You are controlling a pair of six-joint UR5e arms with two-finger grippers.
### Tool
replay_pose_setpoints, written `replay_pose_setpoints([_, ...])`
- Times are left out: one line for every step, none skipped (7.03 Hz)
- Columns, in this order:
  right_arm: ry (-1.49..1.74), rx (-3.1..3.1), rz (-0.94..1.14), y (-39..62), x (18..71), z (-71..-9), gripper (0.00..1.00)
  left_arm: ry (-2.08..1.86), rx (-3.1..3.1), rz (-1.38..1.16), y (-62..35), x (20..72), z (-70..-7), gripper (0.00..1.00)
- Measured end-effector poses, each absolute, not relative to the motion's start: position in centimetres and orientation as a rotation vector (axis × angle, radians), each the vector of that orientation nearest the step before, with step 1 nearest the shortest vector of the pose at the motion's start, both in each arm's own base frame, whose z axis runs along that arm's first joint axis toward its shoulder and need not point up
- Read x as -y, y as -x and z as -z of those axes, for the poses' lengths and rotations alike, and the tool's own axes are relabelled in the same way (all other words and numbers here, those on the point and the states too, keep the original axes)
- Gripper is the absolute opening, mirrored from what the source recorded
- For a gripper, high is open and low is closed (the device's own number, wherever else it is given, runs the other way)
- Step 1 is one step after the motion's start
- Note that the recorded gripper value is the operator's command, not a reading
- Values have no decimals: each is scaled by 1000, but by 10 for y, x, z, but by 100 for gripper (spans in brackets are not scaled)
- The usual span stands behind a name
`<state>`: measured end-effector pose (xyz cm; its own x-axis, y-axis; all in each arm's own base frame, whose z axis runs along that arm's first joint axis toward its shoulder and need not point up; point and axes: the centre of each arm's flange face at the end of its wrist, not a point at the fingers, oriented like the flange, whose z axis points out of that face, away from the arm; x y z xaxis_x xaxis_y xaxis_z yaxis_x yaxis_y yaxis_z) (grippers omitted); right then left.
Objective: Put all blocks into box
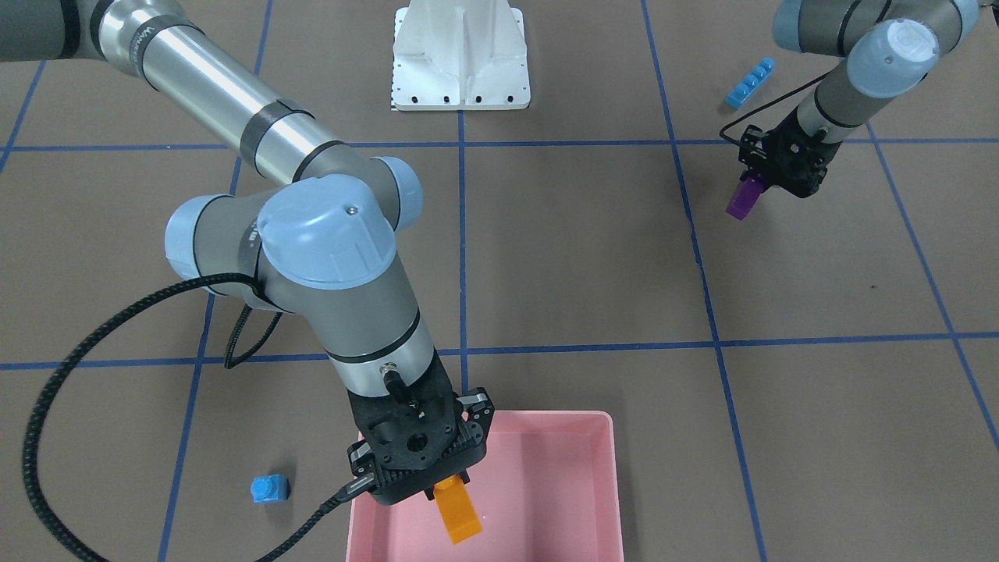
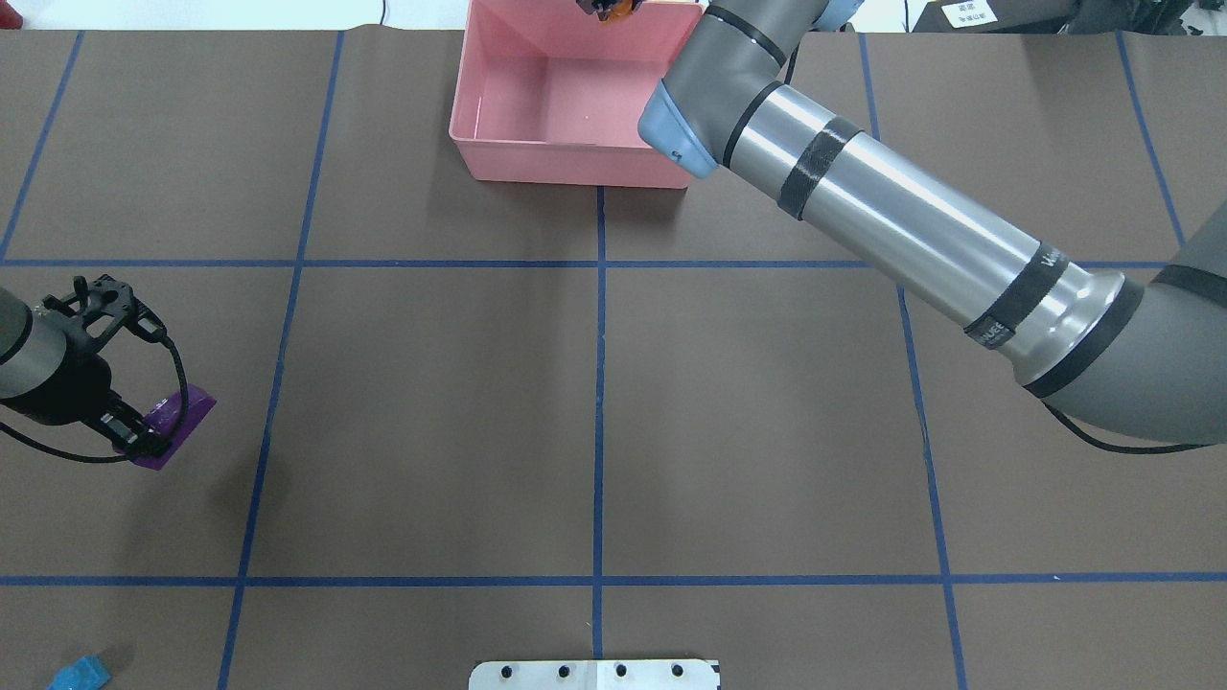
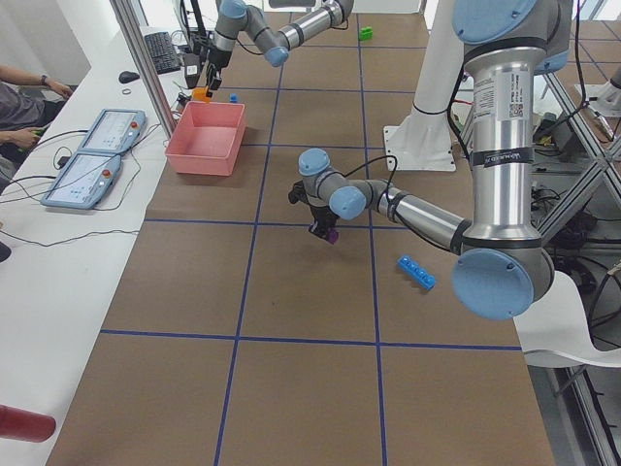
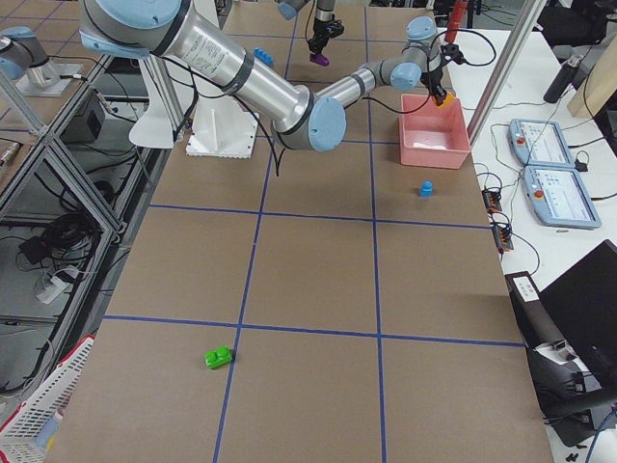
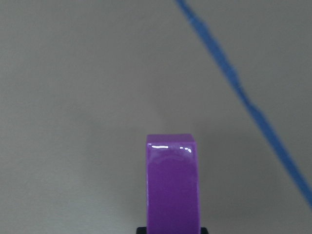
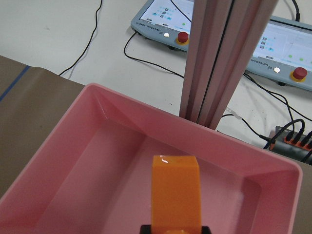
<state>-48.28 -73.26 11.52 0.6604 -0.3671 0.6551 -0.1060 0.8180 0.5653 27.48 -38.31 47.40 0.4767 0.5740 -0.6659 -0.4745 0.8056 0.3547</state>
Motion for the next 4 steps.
replay_pose_setpoints([-589,835,170,502,728,-130,98,-125,-891,-632,-271,386,-466,0])
replay_pose_setpoints([-573,828,177,515,726,-141,99,-129,-916,-616,-264,393,-458,0])
replay_pose_setpoints([-560,825,169,520,725,-146,99,-139,-946,-602,-257,402,-448,0])
replay_pose_setpoints([-544,836,143,516,728,-145,99,-159,-987,-571,-245,416,-430,0])
